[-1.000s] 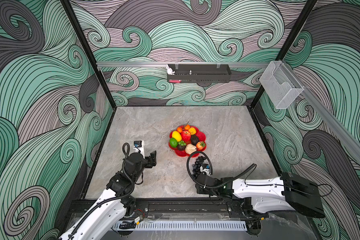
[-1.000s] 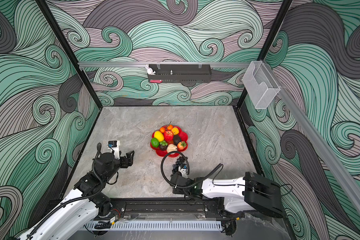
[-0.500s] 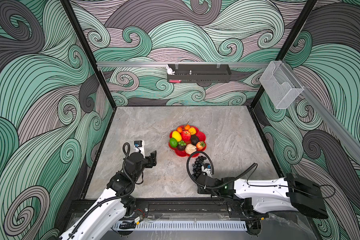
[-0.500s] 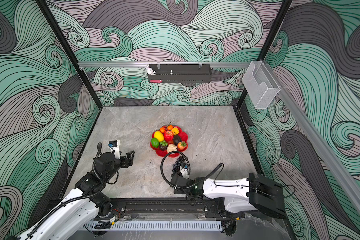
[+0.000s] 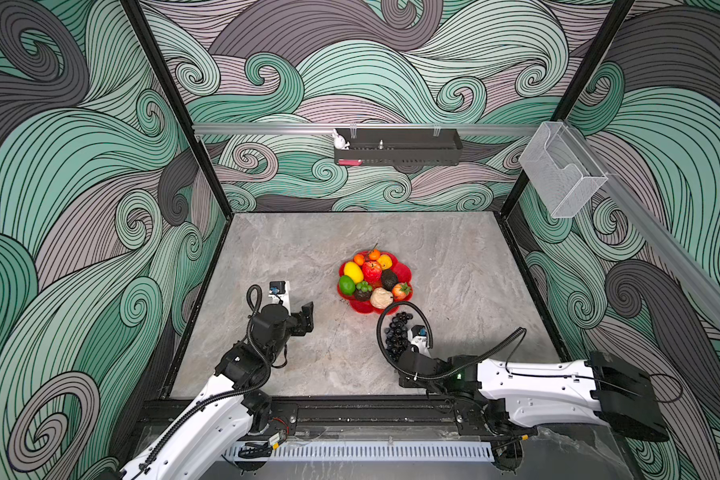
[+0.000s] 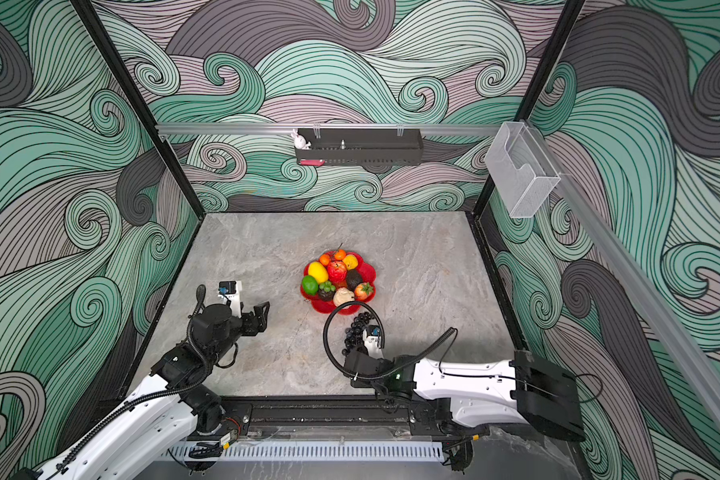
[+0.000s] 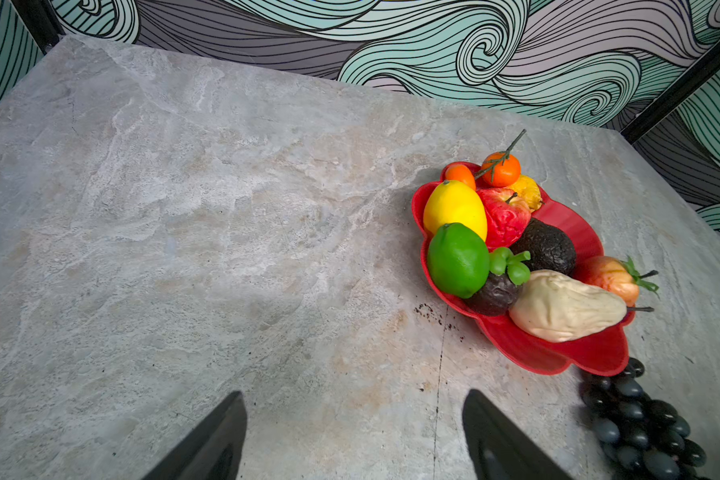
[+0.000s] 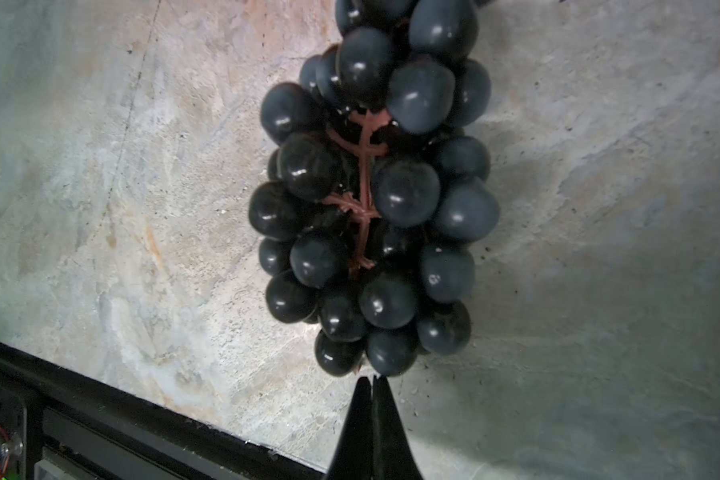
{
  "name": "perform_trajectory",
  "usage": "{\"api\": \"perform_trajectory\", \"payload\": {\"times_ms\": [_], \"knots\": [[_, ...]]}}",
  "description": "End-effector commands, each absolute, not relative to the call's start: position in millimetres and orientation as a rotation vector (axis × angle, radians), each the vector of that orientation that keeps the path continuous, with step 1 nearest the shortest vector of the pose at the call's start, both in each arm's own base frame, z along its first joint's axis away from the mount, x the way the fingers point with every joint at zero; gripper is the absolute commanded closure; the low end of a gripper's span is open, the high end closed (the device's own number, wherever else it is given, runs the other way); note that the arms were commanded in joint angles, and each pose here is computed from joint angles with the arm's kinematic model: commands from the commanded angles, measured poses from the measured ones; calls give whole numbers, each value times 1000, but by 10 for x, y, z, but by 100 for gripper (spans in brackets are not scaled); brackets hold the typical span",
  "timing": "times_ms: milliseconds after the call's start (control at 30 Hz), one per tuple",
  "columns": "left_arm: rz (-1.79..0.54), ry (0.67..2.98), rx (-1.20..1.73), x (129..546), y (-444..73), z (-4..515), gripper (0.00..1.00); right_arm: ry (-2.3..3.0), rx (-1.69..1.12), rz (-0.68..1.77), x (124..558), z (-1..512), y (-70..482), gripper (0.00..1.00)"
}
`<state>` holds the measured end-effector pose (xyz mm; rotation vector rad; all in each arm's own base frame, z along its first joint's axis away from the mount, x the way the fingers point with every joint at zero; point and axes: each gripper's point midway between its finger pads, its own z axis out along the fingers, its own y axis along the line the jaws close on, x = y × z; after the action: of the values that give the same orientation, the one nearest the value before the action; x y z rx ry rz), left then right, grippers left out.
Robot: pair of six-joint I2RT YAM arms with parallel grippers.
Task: Place and organize the fake fruits in the fruit bowl
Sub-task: 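Lift the grape bunch off the table with the right gripper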
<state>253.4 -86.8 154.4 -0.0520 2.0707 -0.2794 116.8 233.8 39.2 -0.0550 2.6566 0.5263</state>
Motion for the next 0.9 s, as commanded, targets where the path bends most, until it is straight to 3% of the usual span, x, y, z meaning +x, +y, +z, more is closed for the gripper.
{"api": "perform_trajectory", "payload": {"times_ms": [0, 567, 867], "knots": [[-279, 2051, -46, 2556, -886, 1598, 17, 2641, -113, 562, 1146, 397, 2399, 87], [-275, 2047, -53, 2552, -869, 1605, 17, 2720, -135, 490, 1145, 185, 2525, 76], [-269, 2046, -55, 2550, -859, 1601, 17, 2715, -98, 414, 1292, 110, 2508, 77]]}}
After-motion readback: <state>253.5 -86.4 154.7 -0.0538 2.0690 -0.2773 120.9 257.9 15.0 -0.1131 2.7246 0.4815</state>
